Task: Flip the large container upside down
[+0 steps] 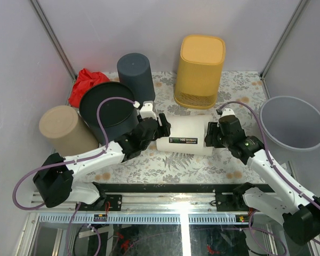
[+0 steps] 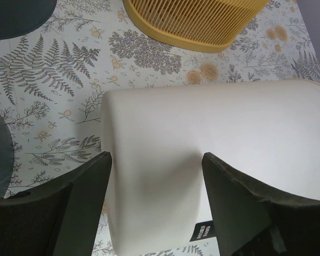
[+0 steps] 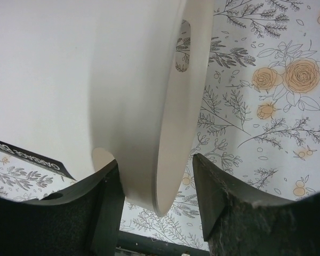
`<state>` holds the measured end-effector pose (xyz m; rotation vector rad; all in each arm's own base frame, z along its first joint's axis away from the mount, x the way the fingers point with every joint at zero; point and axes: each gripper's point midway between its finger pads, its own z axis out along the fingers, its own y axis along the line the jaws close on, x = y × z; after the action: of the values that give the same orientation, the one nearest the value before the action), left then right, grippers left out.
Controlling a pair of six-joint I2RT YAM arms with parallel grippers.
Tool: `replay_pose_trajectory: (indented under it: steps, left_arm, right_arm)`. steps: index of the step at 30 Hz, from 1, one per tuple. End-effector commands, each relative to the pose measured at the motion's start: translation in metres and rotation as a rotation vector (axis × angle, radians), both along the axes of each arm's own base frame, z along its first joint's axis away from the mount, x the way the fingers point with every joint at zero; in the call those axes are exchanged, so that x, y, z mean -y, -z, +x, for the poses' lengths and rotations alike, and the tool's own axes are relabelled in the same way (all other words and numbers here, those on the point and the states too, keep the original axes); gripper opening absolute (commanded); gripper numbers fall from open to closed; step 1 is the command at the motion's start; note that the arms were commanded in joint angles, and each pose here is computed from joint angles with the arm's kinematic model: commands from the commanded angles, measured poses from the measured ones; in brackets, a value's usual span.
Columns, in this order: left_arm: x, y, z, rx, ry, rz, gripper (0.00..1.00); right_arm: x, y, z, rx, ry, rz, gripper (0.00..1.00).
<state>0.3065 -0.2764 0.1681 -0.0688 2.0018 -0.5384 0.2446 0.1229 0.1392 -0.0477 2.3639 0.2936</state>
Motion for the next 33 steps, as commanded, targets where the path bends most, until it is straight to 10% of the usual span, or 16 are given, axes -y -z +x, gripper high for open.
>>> replay_pose_trajectory:
  steps: [1, 33]
  left_arm:
    - [0.005, -0.014, 0.006, 0.032, -0.001, -0.057, 0.68]
    - [-0.003, -0.023, 0.001, 0.024, -0.013, -0.067, 0.68]
  right_arm:
    - [0.004, -0.009, -0.004, 0.031, 0.026, 0.012, 0.58]
    - [0.003, -0.025, -0.008, 0.030, 0.035, -0.002, 0.27]
